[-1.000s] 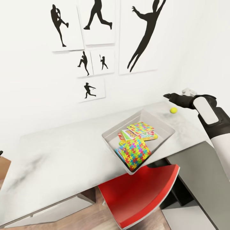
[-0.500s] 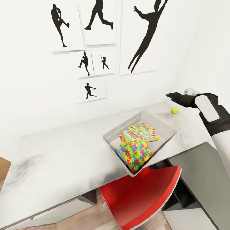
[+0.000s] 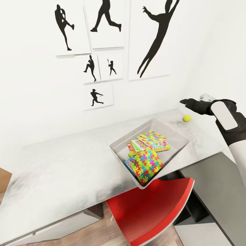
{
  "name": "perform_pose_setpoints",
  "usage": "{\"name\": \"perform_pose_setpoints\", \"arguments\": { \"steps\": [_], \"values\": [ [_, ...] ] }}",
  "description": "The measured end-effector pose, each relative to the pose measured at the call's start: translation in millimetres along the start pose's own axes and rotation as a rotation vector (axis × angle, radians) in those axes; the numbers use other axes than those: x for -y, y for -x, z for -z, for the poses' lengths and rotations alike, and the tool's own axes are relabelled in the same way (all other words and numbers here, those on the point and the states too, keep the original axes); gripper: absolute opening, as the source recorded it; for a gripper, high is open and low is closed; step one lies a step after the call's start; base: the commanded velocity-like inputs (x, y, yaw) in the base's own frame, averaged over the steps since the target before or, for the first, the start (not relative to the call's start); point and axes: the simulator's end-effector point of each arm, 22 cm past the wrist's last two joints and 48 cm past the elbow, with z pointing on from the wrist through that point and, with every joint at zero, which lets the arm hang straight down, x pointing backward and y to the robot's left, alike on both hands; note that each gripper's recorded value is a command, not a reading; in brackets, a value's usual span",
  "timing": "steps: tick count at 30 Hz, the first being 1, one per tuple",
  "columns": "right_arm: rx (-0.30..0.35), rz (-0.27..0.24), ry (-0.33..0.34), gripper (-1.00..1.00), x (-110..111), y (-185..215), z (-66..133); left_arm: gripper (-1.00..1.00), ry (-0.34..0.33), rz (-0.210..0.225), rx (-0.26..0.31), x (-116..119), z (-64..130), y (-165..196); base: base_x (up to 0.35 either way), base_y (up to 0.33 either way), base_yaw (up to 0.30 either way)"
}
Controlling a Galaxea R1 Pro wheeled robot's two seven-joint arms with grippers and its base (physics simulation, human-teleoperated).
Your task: Put all the toys in the child's room - the three board games (two on the bed and one on the table), the two jigsaw puzzles on the table, and the tennis ball on the table - inside the toy box on the table in the child's room.
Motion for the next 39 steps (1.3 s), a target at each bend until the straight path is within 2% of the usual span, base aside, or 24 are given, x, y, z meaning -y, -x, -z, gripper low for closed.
{"name": "perform_pose_setpoints", "arguments": {
  "steps": [2,4,5,7,8,10,11,14,15,17,18,21,22,24,25,27,28,30,31,34,35,37,38,39],
  "values": [
    [0.001,0.000,-0.002,1.00,1.6,0.9,0.4,1.00,0.024,-0.006,0.008,-4.7,7.2,0.8,0.001,0.000,0.000],
    [0.004,0.000,-0.006,1.00,3.9,2.2,1.1,1.00,0.074,-0.020,0.030,-14.2,22.6,2.8,0.000,0.000,0.000],
    [0.003,0.000,-0.006,1.00,3.9,2.1,0.9,1.00,0.075,-0.020,0.030,-14.4,22.7,2.8,0.000,0.000,0.000],
    [0.004,0.000,-0.008,1.00,5.4,2.8,1.4,1.00,0.129,-0.032,0.052,-25.0,38.5,3.0,0.000,0.000,0.000],
    [0.004,0.000,-0.008,1.00,5.5,2.7,1.2,1.00,0.130,-0.032,0.052,-25.2,38.6,3.0,0.000,0.000,0.000],
    [0.006,0.000,-0.009,1.00,6.5,3.9,1.8,1.00,0.190,-0.039,0.066,-37.7,54.4,-1.1,0.000,0.000,0.000],
    [0.006,0.000,-0.010,1.00,6.6,3.9,1.7,1.00,0.190,-0.038,0.067,-37.8,54.5,-1.2,0.000,0.000,0.000],
    [0.010,0.001,-0.015,1.00,10.1,6.3,2.9,1.00,0.289,-0.042,0.081,-58.5,79.9,-12.3,0.000,0.000,0.000],
    [0.010,0.001,-0.015,1.00,10.1,6.3,2.8,1.00,0.290,-0.041,0.081,-58.6,80.1,-12.5,0.000,0.000,0.000],
    [0.013,0.002,-0.020,1.00,14.3,8.8,4.3,1.00,0.360,-0.046,0.088,-71.9,98.4,-20.0,0.000,0.000,0.000],
    [0.013,0.002,-0.020,1.00,14.4,8.7,4.1,1.00,0.361,-0.045,0.088,-72.0,98.5,-20.1,0.000,0.000,0.000],
    [0.018,0.004,-0.027,1.00,20.3,12.1,6.2,1.00,0.470,-0.058,0.105,-89.6,129.0,-28.7,0.000,0.000,0.000],
    [0.018,0.004,-0.027,1.00,20.4,12.0,6.1,1.00,0.470,-0.057,0.106,-89.7,129.2,-28.8,0.000,0.000,0.000],
    [0.019,0.005,-0.030,1.00,22.8,12.8,6.9,1.00,0.544,-0.068,0.122,-99.2,151.6,-31.9,0.000,0.000,0.000],
    [0.019,0.005,-0.030,1.00,22.8,12.7,6.7,1.00,0.545,-0.068,0.123,-99.2,151.8,-31.9,0.000,0.000,0.000],
    [0.019,0.006,-0.031,1.00,24.0,12.6,7.1,1.00,0.614,-0.077,0.145,-106.0,175.2,-33.3,0.000,0.000,0.000],
    [0.018,0.006,-0.031,1.00,24.1,12.6,7.0,1.00,0.615,-0.077,0.145,-106.0,175.3,-33.4,0.000,0.000,0.000],
    [0.018,0.007,-0.031,1.00,24.7,12.2,7.1,1.00,0.677,-0.082,0.165,-111.0,197.0,-35.6,0.000,0.000,0.000],
    [0.018,0.007,-0.031,1.00,24.7,12.1,7.0,1.00,0.678,-0.082,0.166,-111.0,197.2,-35.6,0.000,0.000,0.000],
    [0.017,0.009,-0.031,1.00,25.1,11.4,7.0,1.00,0.774,-0.082,0.168,-121.2,225.2,-47.1,0.000,0.000,0.000],
    [0.017,0.009,-0.031,1.00,25.1,11.4,7.0,1.00,0.774,-0.081,0.169,-121.2,225.3,-47.2,0.000,0.000,0.000],
    [0.016,0.010,-0.030,1.00,25.3,11.0,7.0,1.00,0.847,-0.081,0.150,-130.2,243.1,-58.9,0.000,0.000,0.000],
    [0.016,0.010,-0.030,1.00,25.3,11.0,7.0,1.00,0.848,-0.081,0.150,-130.2,243.2,-59.0,0.000,0.000,0.000],
    [0.015,0.010,-0.030,1.00,25.3,10.8,7.0,1.00,0.886,-0.081,0.136,-135.0,252.1,-65.6,0.000,0.000,0.000]
  ]
}}
